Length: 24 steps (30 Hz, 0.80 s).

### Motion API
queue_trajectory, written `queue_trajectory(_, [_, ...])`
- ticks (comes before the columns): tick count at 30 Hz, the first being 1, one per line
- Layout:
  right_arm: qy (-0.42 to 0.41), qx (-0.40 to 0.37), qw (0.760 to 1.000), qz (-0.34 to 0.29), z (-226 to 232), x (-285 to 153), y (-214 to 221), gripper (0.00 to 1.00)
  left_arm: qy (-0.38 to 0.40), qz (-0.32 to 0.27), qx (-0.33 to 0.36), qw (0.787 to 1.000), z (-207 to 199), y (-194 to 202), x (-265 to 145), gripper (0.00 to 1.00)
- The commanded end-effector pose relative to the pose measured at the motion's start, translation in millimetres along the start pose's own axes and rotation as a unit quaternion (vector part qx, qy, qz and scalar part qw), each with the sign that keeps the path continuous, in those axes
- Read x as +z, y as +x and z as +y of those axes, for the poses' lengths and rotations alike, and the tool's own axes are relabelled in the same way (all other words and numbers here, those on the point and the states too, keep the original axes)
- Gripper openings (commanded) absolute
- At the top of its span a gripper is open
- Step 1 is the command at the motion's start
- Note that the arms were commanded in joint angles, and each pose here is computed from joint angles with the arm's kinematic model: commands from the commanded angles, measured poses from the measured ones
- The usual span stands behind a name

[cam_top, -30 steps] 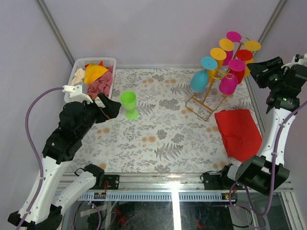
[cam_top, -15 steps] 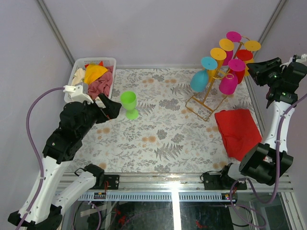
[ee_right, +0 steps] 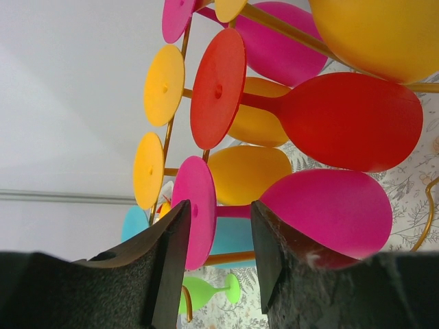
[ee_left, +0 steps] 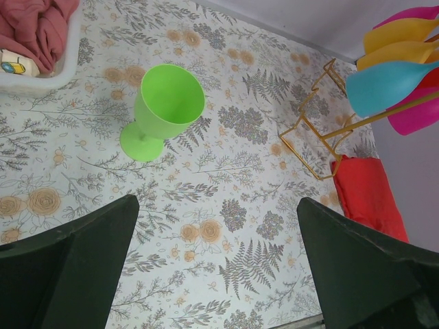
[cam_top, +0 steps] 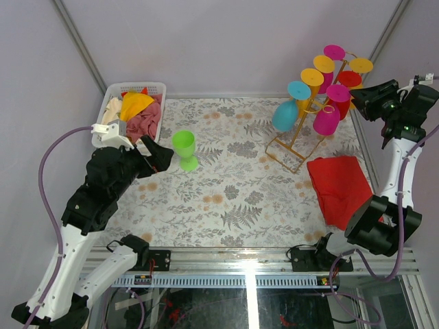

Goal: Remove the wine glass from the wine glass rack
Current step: Pick up the wine glass from the wine rack.

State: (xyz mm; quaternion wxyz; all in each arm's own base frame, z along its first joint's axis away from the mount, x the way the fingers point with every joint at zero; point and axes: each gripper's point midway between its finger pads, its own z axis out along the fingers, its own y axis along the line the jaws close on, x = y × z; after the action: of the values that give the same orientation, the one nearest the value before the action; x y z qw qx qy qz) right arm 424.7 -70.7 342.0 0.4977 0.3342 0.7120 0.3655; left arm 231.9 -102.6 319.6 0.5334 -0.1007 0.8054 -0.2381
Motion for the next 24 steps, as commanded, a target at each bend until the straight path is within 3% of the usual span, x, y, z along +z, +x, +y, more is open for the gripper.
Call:
queue_trajectory(1, [-0.033, -0.027, 0.999, 0.004, 25.4, -4.9, -3.0, 0.47, 0.014, -0.014, -0.003, 1.0, -5.9, -7.8, -3.9, 1.0])
queue_trajectory(24, [-0.021, -0.034, 0.999, 0.016, 24.8, 3.7, 0.4, 0.29, 0.018, -0.007, -0.015, 1.0, -8.1, -5.3, -2.7, 1.0])
